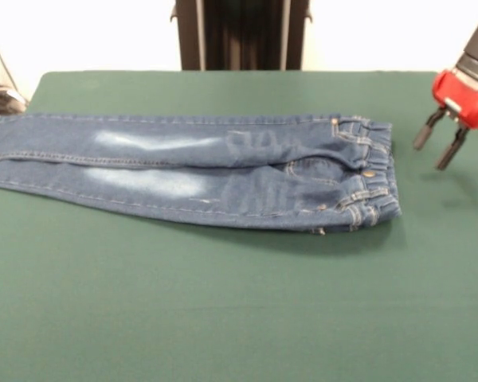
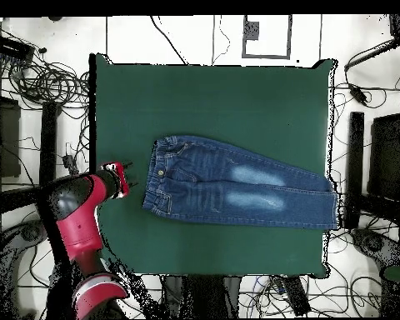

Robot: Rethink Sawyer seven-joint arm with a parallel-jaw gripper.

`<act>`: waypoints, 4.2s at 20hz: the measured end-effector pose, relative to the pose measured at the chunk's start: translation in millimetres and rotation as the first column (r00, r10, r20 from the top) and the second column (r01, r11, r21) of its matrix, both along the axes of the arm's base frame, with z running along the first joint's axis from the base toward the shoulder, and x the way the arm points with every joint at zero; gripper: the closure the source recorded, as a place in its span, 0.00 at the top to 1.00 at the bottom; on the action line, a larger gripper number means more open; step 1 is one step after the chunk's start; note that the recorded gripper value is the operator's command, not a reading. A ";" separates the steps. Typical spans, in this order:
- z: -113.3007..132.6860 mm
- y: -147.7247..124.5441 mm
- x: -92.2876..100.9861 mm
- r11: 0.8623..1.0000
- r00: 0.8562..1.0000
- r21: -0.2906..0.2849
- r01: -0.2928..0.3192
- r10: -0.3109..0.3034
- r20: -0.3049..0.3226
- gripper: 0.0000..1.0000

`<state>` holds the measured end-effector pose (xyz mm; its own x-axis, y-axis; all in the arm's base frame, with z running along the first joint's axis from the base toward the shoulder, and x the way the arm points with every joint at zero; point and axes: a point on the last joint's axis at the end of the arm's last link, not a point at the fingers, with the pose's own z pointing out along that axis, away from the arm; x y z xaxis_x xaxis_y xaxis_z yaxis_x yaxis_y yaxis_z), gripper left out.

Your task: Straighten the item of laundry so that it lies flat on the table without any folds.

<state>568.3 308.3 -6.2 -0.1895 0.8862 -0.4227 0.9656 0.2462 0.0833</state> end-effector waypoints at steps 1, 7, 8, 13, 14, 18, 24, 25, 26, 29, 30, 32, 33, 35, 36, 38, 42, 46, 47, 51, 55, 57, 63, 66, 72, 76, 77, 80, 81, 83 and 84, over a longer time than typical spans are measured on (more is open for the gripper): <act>-0.2 -0.1 0.2 1.000 1.000 0.000 -0.003 0.003 0.001 1.00; -0.7 -2.2 1.2 1.000 1.000 -0.004 -0.024 0.024 0.006 1.00; -1.0 -4.2 0.8 1.000 1.000 -0.007 -0.028 0.028 0.006 1.00; -0.2 -13.3 0.7 0.998 0.999 -0.028 -0.052 0.053 0.014 1.00; 0.2 -18.0 0.7 0.998 0.998 -0.037 -0.060 0.061 0.017 1.00; 0.5 -37.6 1.5 0.995 0.997 -0.062 -0.073 0.074 0.018 1.00; 0.4 -74.1 8.6 0.992 0.996 -0.099 -0.079 0.081 0.024 1.00; -0.3 -79.4 10.0 0.991 0.996 -0.105 -0.083 0.086 0.026 1.00; -1.9 -86.4 11.4 0.989 0.995 -0.115 -0.092 0.096 0.028 1.00; -11.2 -100.2 9.2 0.984 0.993 -0.135 -0.114 0.117 0.018 1.00; -21.8 -111.2 4.2 0.981 0.992 -0.149 -0.121 0.123 0.000 1.00; -27.9 -115.9 1.0 0.981 0.993 -0.154 -0.120 0.119 -0.012 1.00; -36.0 -120.4 -3.8 0.980 0.993 -0.157 -0.118 0.115 -0.027 1.00; -43.5 -122.1 -8.2 0.979 0.992 -0.159 -0.127 0.122 -0.040 1.00; -46.3 -122.4 -9.7 0.978 0.991 -0.160 -0.133 0.128 -0.044 1.00; -54.6 -122.9 -12.0 0.974 0.988 -0.164 -0.155 0.149 -0.050 1.00; -55.6 -125.8 -8.1 0.974 0.987 -0.162 -0.159 0.153 -0.045 1.00; -56.0 -126.9 -6.6 0.976 0.988 -0.157 -0.153 0.147 -0.044 1.00; -56.4 -127.8 -6.7 0.976 0.988 -0.158 -0.151 0.145 -0.045 0.00; -58.1 -130.7 -7.5 0.976 0.989 -0.159 -0.149 0.143 -0.049 0.00; -58.0 -132.1 -6.8 0.976 0.989 -0.158 -0.149 0.143 -0.048 0.00; -57.9 -132.1 -6.8 0.976 0.989 -0.158 -0.148 0.143 -0.048 0.00; -57.1 -132.2 -5.9 0.980 0.991 -0.154 -0.129 0.123 -0.049 0.00; -56.0 -131.9 -4.9 0.984 0.994 -0.147 -0.101 0.094 -0.051 0.00; -55.5 -131.3 -3.2 0.988 0.997 -0.140 -0.071 0.065 -0.053 0.00; -55.4 -128.7 -3.1 0.987 0.997 -0.147 -0.060 0.053 -0.051 0.00; -55.7 -128.1 -3.3 0.987 0.997 -0.152 -0.057 0.049 -0.051 0.00; -57.7 -124.5 -3.1 0.983 0.998 -0.180 -0.040 0.032 -0.046 0.00; -58.4 -123.1 -3.0 0.981 0.999 -0.191 -0.034 0.026 -0.044 0.00; -60.2 -119.5 -3.7 0.976 0.999 -0.217 -0.024 0.015 -0.040 0.00; -61.0 -118.4 -3.9 0.974 0.999 -0.226 -0.022 0.014 -0.038 0.00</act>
<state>564.4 189.9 -67.2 -0.2231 0.7648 -0.6045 0.9623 0.2717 -0.0114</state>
